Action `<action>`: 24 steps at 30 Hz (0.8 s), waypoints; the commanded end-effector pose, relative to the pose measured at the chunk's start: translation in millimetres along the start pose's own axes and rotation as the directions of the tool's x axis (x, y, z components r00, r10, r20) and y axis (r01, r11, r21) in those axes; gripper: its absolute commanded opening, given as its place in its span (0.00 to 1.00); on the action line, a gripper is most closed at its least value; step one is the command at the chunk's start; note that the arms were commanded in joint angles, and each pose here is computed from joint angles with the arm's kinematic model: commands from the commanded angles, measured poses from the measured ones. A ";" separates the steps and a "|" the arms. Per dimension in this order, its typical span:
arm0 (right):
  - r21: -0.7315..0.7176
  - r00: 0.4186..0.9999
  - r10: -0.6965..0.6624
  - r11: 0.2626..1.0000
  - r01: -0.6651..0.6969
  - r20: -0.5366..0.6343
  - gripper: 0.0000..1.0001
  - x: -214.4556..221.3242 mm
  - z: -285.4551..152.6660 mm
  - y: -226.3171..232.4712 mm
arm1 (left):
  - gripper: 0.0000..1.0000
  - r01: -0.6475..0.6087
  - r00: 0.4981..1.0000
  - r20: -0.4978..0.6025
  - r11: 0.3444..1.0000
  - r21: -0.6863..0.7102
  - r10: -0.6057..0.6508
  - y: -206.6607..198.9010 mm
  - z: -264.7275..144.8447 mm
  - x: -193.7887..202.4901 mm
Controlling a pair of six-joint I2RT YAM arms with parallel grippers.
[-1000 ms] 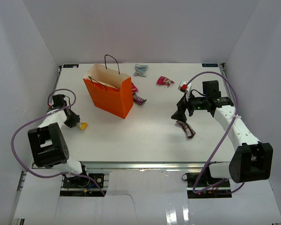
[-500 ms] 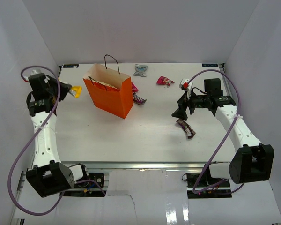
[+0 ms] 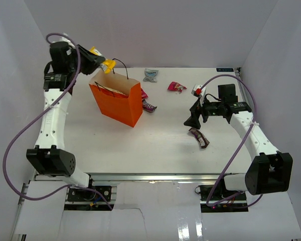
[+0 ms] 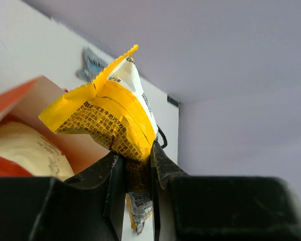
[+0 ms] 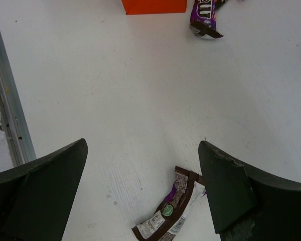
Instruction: Place the snacks into the paper bag
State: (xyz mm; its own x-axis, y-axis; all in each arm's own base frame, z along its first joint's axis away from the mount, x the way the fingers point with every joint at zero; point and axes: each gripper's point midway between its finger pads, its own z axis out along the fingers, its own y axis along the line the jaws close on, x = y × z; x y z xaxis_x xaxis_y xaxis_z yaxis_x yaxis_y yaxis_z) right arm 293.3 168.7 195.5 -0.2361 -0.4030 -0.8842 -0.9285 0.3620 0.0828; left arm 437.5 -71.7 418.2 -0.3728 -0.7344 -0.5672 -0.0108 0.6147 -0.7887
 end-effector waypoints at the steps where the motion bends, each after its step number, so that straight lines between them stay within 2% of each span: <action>1: 0.011 0.999 -0.035 0.999 0.035 0.027 0.96 -11.1 -7.2 0.5 | 0.28 0.031 0.994 -0.105 1.000 -0.003 -0.032 -12.4 10.9 34.2; 9: 0.026 0.999 -0.028 0.999 0.028 0.021 0.96 -6.1 -9.9 -0.2 | 0.29 0.105 0.986 -0.122 0.990 -0.090 -0.116 5.2 13.1 63.4; 11: 0.026 0.999 -0.030 0.999 0.029 0.021 0.96 -6.7 -9.6 -1.2 | 0.33 0.117 0.983 -0.125 0.987 -0.114 -0.131 12.6 12.9 70.3; 18: 0.023 1.000 -0.022 0.999 0.021 0.022 0.96 -8.5 -8.2 -5.0 | 0.58 0.133 0.973 -0.169 0.982 -0.135 -0.156 21.9 11.9 88.4; 24: 0.053 0.999 0.049 0.997 -0.048 -0.004 0.97 -3.0 -6.8 -11.4 | 0.76 0.114 0.980 -0.151 0.989 -0.098 -0.128 6.1 6.4 76.8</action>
State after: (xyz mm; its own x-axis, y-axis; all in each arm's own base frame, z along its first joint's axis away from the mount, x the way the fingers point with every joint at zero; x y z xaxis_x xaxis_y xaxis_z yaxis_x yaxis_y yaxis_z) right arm 295.5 162.4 196.5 -0.2502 -0.3988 -0.8822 -0.9176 0.3885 0.0846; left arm 424.9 -125.5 328.7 -0.5372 -0.7562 -0.3735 -0.2252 0.5554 -0.8006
